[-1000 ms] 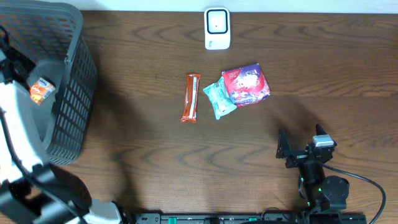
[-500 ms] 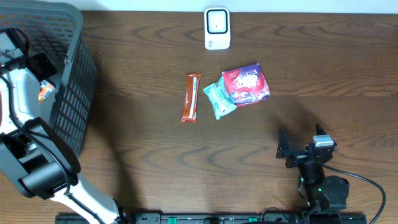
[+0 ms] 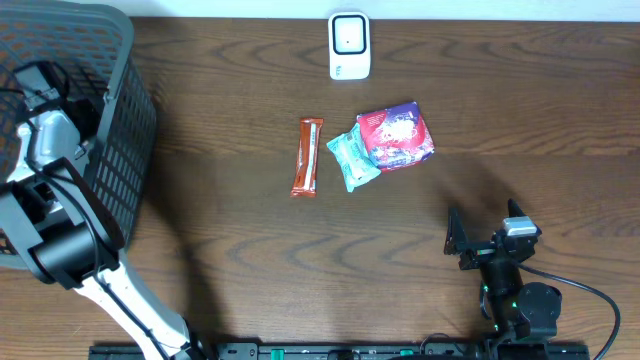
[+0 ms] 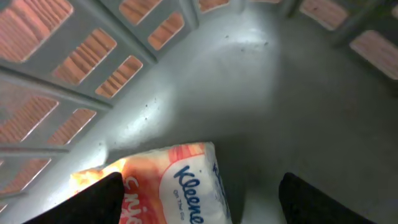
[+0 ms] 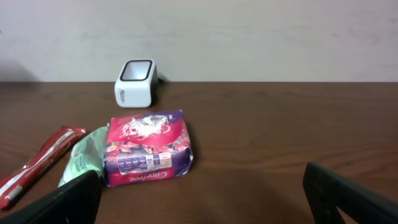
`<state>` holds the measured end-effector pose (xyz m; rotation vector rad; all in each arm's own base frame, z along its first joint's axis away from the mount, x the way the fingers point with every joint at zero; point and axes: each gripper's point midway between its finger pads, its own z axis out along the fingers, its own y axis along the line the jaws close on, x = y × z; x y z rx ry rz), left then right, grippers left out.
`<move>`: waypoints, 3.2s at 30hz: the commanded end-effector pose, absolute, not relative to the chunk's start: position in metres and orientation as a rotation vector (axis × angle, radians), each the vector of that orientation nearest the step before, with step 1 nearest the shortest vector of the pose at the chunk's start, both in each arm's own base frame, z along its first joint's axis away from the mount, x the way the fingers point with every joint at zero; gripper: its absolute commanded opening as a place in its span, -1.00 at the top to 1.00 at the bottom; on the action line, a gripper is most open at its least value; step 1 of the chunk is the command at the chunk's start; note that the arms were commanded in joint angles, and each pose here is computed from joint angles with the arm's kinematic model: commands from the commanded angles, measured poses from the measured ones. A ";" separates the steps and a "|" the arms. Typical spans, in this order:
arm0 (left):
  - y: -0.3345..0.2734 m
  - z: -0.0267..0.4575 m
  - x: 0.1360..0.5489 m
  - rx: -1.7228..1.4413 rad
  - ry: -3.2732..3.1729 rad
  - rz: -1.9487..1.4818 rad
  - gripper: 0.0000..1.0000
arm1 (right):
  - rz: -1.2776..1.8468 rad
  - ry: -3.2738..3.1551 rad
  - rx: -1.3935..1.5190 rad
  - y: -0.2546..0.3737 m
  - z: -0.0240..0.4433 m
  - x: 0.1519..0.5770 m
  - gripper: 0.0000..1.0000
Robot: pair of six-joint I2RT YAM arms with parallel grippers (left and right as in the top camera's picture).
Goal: Scan the item barcode
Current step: 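Reach the left gripper into the basket and grasp the orange packet, then carry the orange packet forward and drop it beside the red bar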
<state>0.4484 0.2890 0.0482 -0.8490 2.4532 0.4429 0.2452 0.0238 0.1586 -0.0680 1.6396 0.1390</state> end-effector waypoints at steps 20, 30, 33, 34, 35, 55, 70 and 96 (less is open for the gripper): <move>0.280 0.104 0.417 -0.962 2.429 0.473 0.85 | 0.155 1.641 -0.068 0.026 0.158 0.245 -0.98; 0.196 0.306 0.408 -0.866 2.000 -0.082 0.86 | 0.155 1.641 -0.068 0.026 0.158 0.245 -0.98; 0.113 0.372 0.398 -0.557 1.936 -0.449 0.85 | 0.155 1.641 -0.068 0.026 0.158 0.245 -0.98; 0.096 0.384 0.393 -0.508 1.921 -0.501 0.86 | 0.154 1.641 -0.068 0.026 0.158 0.245 -0.98; 0.078 0.394 0.388 -0.461 1.912 -0.547 0.86 | 0.155 1.641 -0.068 0.026 0.158 0.245 -0.99; -0.176 0.252 0.343 0.274 2.529 -0.507 0.85 | 0.155 1.641 -0.068 0.026 0.158 0.245 -0.99; -0.217 0.120 0.397 0.326 2.727 -0.438 -0.15 | 0.154 1.641 -0.068 0.026 0.158 0.245 -0.99; -0.037 0.245 0.330 -0.257 2.673 -0.256 -0.96 | 0.155 1.641 -0.068 0.026 0.158 0.245 -0.99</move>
